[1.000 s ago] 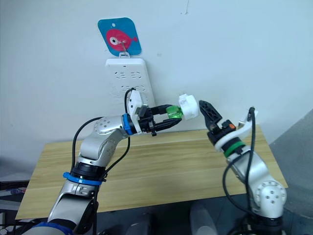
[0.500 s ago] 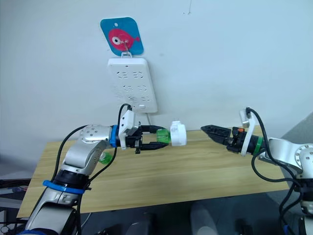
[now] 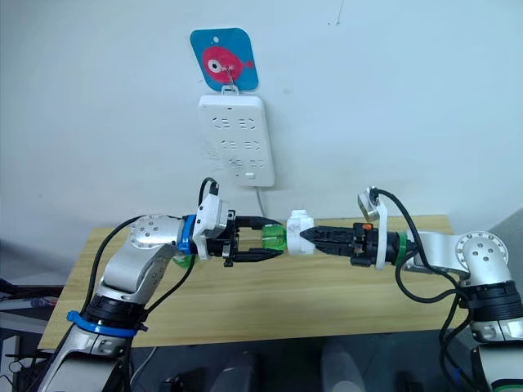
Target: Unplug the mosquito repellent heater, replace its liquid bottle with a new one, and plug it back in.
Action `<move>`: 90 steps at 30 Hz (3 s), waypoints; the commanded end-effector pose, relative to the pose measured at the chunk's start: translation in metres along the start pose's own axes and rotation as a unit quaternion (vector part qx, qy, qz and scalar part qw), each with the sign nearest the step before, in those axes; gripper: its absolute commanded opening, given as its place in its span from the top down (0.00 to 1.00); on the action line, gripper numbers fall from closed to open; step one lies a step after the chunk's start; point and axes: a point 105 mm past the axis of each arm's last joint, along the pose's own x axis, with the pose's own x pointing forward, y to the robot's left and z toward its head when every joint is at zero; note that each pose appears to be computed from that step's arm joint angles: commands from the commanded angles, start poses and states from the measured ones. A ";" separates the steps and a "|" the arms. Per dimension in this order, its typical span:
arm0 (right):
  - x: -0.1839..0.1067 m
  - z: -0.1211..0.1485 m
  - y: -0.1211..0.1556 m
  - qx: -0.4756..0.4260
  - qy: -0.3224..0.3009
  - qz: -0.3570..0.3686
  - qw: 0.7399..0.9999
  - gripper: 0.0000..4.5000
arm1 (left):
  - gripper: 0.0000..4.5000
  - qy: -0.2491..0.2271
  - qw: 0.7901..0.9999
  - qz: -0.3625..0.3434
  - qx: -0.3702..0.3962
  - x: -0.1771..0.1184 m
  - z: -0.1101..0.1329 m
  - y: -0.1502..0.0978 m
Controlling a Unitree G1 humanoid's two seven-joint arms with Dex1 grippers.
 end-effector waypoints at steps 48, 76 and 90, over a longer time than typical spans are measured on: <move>0.012 -0.017 0.043 -0.070 0.062 0.092 0.991 0.33 | 0.00 0.061 0.989 -0.077 -0.110 -0.002 0.023 0.012; 0.010 0.007 0.028 -0.033 -0.005 0.066 0.997 0.33 | 0.33 -0.063 0.964 0.047 0.253 0.002 0.022 -0.009; 0.012 -0.006 0.042 -0.096 0.050 0.066 0.992 0.33 | 0.50 0.083 0.962 -0.069 -0.251 -0.005 0.007 0.008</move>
